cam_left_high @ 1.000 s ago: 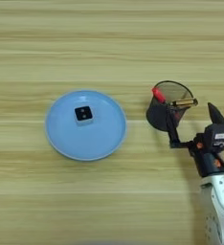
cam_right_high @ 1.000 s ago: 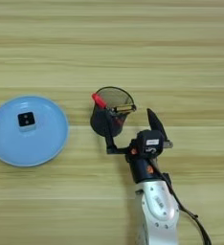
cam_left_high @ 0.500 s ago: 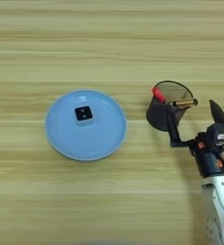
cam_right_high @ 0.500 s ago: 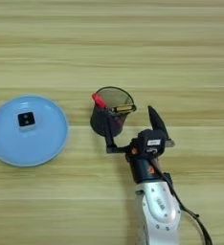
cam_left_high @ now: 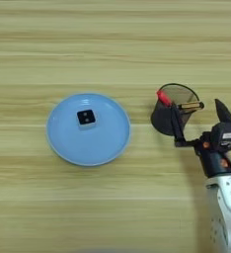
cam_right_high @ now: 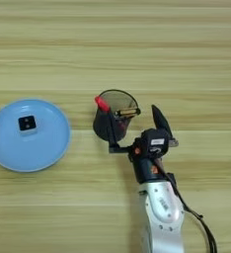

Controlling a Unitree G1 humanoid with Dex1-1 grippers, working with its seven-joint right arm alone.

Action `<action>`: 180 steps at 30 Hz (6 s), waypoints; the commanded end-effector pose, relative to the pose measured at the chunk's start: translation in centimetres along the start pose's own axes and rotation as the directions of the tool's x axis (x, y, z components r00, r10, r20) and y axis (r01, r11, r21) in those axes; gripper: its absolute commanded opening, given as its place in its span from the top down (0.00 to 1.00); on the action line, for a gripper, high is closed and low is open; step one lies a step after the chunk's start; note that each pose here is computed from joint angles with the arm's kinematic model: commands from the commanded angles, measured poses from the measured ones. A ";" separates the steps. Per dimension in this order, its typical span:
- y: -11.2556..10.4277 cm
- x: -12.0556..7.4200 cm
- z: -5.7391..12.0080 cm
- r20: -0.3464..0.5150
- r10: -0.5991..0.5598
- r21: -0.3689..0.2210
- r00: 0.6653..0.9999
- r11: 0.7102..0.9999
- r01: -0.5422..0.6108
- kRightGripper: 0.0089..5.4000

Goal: Move the objects on the table

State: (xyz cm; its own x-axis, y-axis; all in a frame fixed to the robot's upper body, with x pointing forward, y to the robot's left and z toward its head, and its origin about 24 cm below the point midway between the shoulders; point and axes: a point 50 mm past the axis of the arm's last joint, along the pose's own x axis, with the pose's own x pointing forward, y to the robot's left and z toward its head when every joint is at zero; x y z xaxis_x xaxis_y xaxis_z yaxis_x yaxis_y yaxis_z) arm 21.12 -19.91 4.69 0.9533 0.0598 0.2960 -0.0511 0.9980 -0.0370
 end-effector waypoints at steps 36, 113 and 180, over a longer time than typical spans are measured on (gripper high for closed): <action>0.3 2.5 0.6 0.097 0.004 0.023 0.995 1.000 -0.006 0.38; 4.0 3.5 8.5 0.404 0.208 -0.058 0.891 0.978 -0.202 0.86; 10.2 0.8 -2.8 -0.059 0.387 0.261 0.920 0.896 -0.360 0.86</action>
State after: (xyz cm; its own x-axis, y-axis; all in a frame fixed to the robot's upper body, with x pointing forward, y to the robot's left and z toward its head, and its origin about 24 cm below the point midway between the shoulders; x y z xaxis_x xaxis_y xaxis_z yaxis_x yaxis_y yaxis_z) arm 21.41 -10.27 0.36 0.8938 0.4263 0.1391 -0.4435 0.8862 0.1339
